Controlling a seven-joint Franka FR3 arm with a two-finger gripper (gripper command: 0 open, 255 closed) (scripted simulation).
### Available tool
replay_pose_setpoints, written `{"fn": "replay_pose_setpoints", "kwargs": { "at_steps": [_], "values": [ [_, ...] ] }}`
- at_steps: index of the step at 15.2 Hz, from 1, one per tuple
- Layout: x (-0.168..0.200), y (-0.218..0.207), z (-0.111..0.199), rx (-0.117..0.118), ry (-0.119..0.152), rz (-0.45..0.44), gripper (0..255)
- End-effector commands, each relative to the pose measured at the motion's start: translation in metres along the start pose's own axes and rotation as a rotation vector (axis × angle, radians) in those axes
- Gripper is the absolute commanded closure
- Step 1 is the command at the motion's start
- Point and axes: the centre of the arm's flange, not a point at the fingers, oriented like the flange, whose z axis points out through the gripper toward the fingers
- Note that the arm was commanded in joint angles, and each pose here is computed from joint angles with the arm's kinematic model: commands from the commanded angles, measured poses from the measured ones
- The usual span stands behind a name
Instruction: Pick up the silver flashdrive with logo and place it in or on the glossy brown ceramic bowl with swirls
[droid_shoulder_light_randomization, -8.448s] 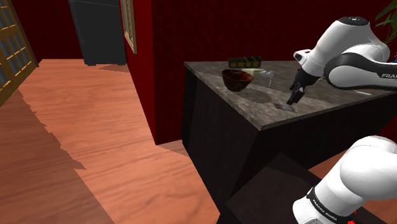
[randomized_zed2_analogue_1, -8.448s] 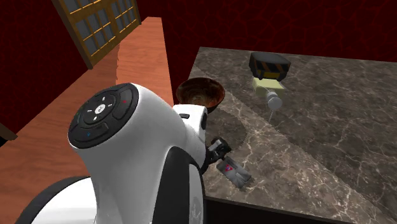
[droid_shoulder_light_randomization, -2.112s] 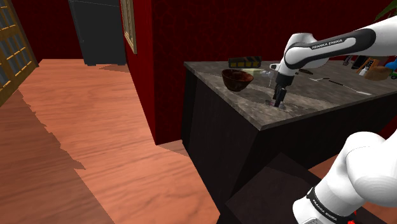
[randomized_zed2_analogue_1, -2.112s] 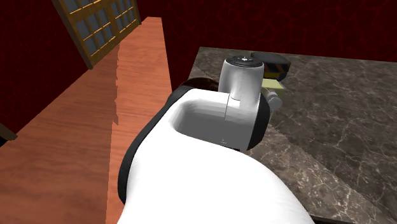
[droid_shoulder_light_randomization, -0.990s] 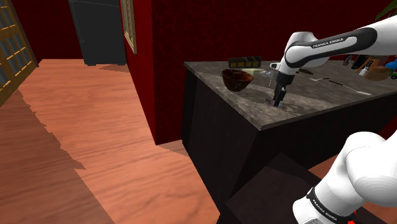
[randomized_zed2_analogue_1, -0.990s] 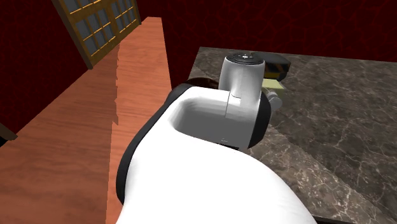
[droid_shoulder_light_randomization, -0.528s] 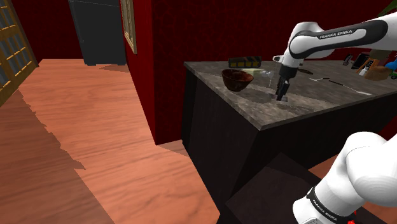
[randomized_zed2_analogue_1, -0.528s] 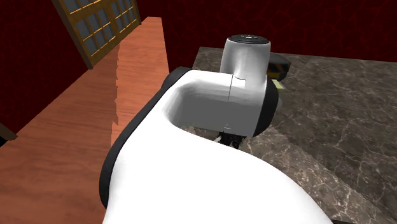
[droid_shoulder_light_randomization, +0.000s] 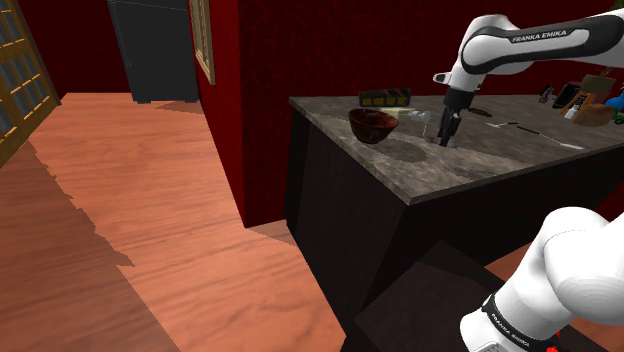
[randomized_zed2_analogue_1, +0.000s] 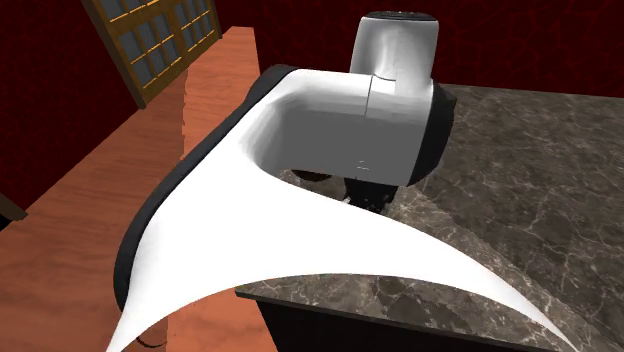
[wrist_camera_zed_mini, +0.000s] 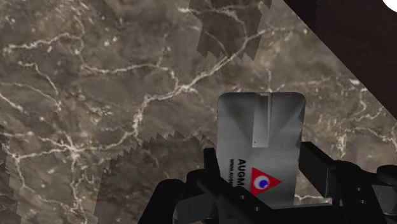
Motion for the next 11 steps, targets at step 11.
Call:
{"fn": "replay_pose_setpoints", "kwargs": {
  "at_steps": [11],
  "values": [
    [-0.004, -0.001, -0.063, 0.000, 0.000, 0.000, 255]
  ]
}}
